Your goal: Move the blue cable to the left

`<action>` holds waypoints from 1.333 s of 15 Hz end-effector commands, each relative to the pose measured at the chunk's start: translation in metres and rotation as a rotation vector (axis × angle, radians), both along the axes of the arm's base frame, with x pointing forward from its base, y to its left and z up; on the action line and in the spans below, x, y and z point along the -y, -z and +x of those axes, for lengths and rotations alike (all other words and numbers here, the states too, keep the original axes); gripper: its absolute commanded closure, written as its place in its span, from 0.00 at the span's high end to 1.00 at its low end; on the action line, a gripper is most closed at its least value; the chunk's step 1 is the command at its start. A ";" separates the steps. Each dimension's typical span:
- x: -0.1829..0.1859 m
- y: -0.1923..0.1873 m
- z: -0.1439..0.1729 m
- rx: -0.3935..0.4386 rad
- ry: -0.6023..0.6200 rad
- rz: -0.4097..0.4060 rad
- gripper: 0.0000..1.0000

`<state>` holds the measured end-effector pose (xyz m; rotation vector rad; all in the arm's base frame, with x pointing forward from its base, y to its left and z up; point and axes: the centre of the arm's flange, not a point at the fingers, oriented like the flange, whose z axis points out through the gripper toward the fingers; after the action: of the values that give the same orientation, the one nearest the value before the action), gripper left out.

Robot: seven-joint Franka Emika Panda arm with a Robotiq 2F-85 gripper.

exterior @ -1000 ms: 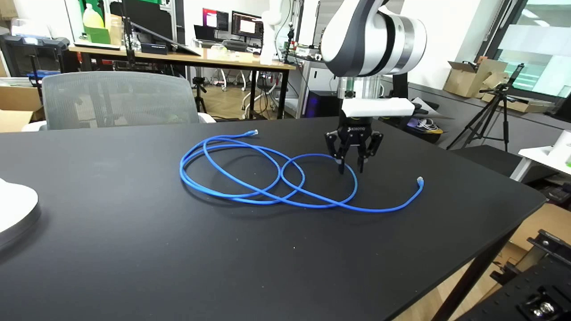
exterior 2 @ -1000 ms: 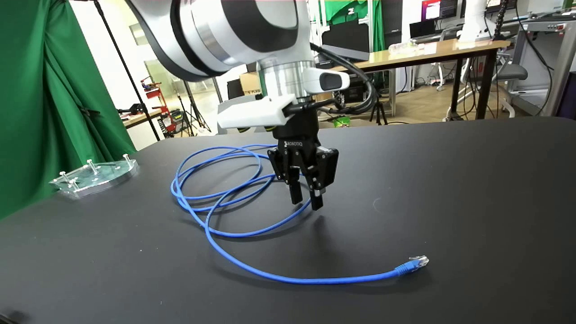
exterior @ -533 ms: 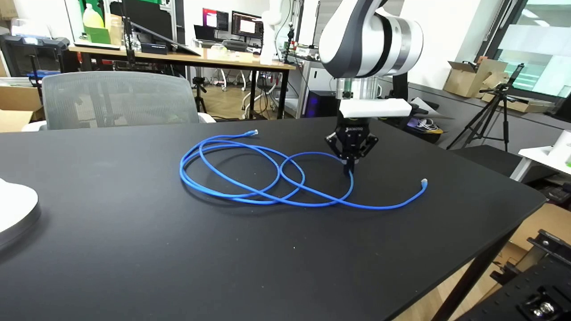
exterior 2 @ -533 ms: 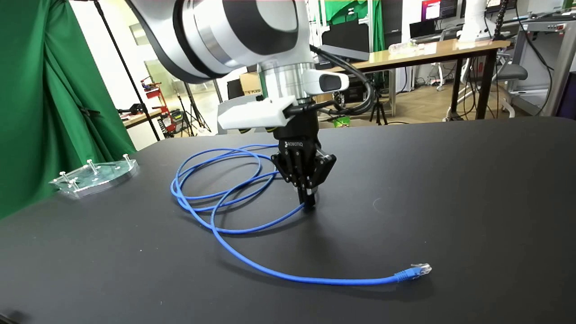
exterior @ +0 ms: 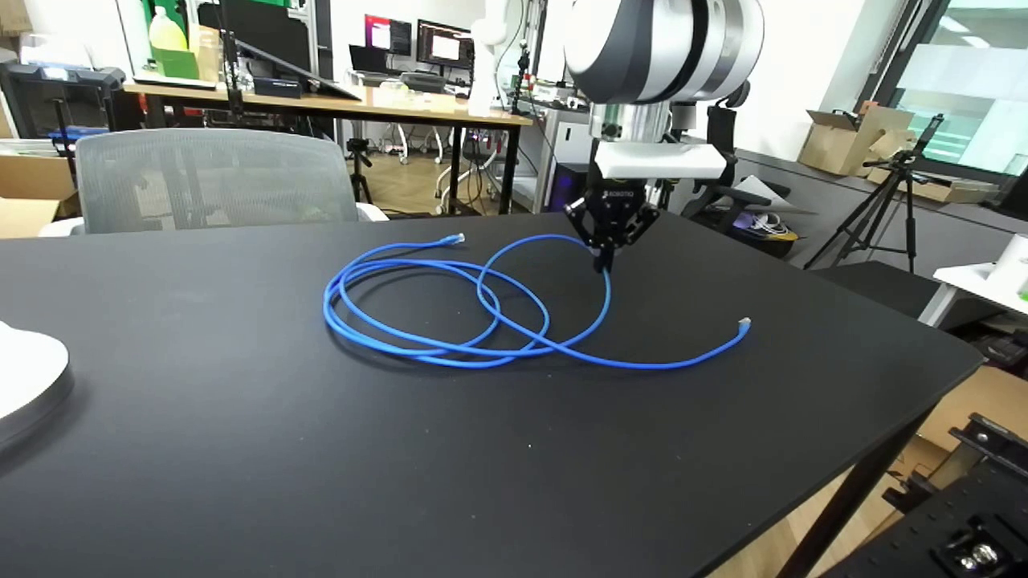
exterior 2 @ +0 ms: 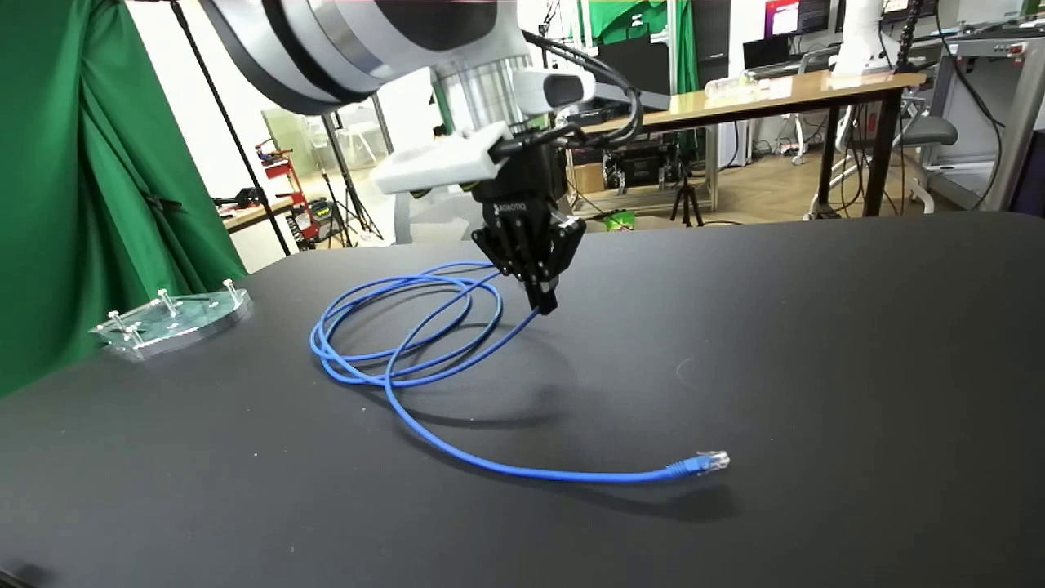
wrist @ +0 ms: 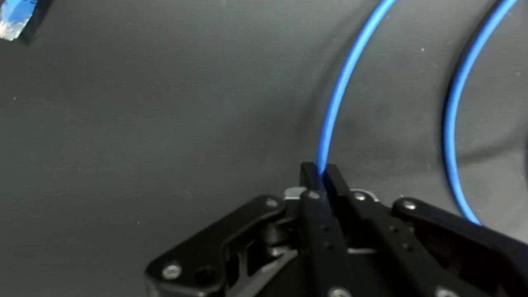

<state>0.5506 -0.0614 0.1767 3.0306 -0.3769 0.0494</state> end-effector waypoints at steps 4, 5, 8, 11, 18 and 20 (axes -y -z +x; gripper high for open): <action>-0.038 -0.062 -0.014 0.142 -0.074 0.016 0.02; -0.044 -0.065 -0.011 0.145 -0.085 0.023 0.02; -0.061 -0.069 -0.001 0.099 -0.142 0.065 0.02; -0.078 -0.066 0.010 0.010 -0.212 0.099 0.02; -0.092 -0.061 0.041 -0.094 -0.350 0.105 0.02; -0.091 -0.058 0.049 -0.074 -0.354 0.081 0.02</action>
<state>0.5777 0.0340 0.2372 3.1484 0.1486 -0.0747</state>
